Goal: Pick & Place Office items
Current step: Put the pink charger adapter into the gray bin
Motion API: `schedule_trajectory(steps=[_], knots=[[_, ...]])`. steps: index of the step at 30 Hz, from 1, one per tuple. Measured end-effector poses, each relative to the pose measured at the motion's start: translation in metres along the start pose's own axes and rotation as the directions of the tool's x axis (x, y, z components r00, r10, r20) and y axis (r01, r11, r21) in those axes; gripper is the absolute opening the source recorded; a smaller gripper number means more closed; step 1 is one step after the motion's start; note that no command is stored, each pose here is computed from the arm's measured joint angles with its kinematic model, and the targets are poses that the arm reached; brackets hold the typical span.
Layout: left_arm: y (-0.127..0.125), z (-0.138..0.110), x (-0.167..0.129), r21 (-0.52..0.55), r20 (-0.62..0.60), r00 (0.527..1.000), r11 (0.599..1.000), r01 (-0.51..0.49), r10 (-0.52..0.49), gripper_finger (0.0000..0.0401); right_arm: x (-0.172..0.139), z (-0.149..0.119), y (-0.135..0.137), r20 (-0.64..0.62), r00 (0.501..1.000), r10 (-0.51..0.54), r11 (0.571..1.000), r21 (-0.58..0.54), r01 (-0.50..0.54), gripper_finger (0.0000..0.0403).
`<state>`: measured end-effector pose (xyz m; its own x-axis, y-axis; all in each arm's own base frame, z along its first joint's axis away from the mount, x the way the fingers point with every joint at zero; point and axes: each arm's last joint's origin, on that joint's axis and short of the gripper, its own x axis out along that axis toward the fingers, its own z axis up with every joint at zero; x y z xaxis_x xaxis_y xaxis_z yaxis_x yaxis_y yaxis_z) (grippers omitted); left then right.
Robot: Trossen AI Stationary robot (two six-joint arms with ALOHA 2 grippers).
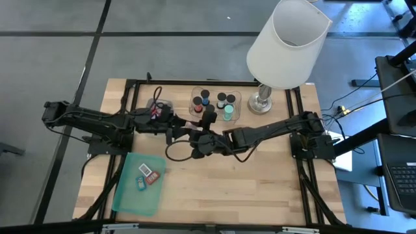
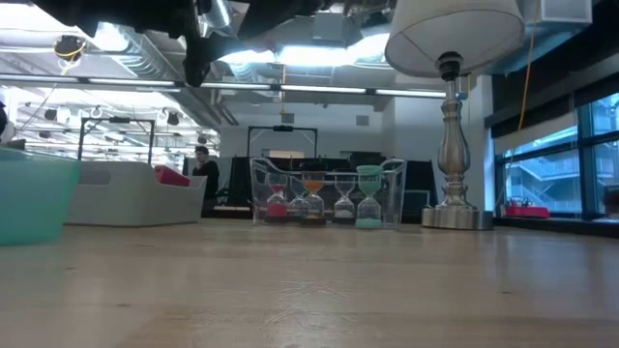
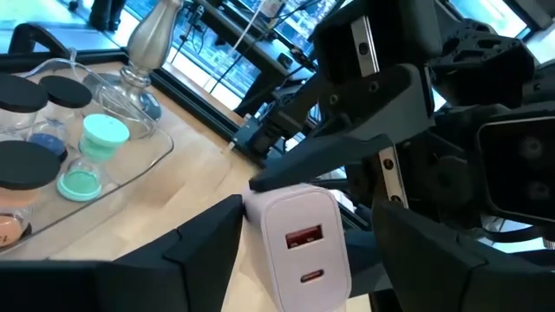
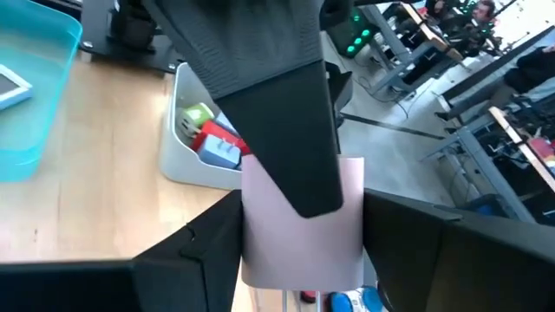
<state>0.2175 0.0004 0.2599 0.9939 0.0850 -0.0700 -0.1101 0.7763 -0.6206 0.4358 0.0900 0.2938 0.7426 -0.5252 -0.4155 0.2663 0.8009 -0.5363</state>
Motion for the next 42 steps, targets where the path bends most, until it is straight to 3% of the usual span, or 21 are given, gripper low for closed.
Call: schedule_trajectory(steps=[7, 18, 22, 31, 35, 38, 42], knots=[[0.000, 0.000, 0.000, -0.034, 0.004, 1.000, 0.999, -0.011, 0.011, 0.0229, 0.000, 0.000, 0.000, -0.003, 1.000, -0.019, 1.000, -0.019, 0.019, 0.0199], [0.001, 0.000, 0.000, -0.066, 0.011, 1.000, 0.997, -0.028, 0.029, 0.0137, 0.000, 0.000, -0.001, -0.008, 0.999, -0.040, 0.996, -0.079, 0.039, 0.0199], [0.002, 0.000, 0.000, -0.071, 0.011, 0.999, 0.997, -0.034, 0.035, 0.0122, 0.000, -0.001, -0.001, -0.012, 0.999, -0.041, 0.996, -0.079, 0.040, 0.0204], [0.001, 0.000, 0.000, -0.068, 0.011, 1.000, 0.997, -0.024, 0.025, 0.0122, -0.001, 0.000, 0.001, 0.005, 1.000, 0.003, 1.000, 0.000, -0.003, 0.0297], [0.001, 0.000, 0.000, -0.067, 0.012, 1.000, 0.997, -0.025, 0.026, 0.0122, -0.002, 0.000, 0.001, -0.001, 1.000, 0.005, 1.000, -0.022, -0.005, 0.0335], [0.001, 0.000, 0.000, -0.061, 0.018, 0.999, 0.998, -0.033, 0.034, 0.0122, -0.013, 0.000, -0.002, -0.023, 1.000, 0.021, 0.999, -0.047, -0.022, 0.0351], [0.005, 0.003, 0.000, -0.043, 0.036, 0.998, 0.998, -0.056, 0.057, 0.0122, -0.034, -0.002, -0.014, -0.067, 0.993, 0.099, 0.995, 0.033, -0.097, 0.0356]])
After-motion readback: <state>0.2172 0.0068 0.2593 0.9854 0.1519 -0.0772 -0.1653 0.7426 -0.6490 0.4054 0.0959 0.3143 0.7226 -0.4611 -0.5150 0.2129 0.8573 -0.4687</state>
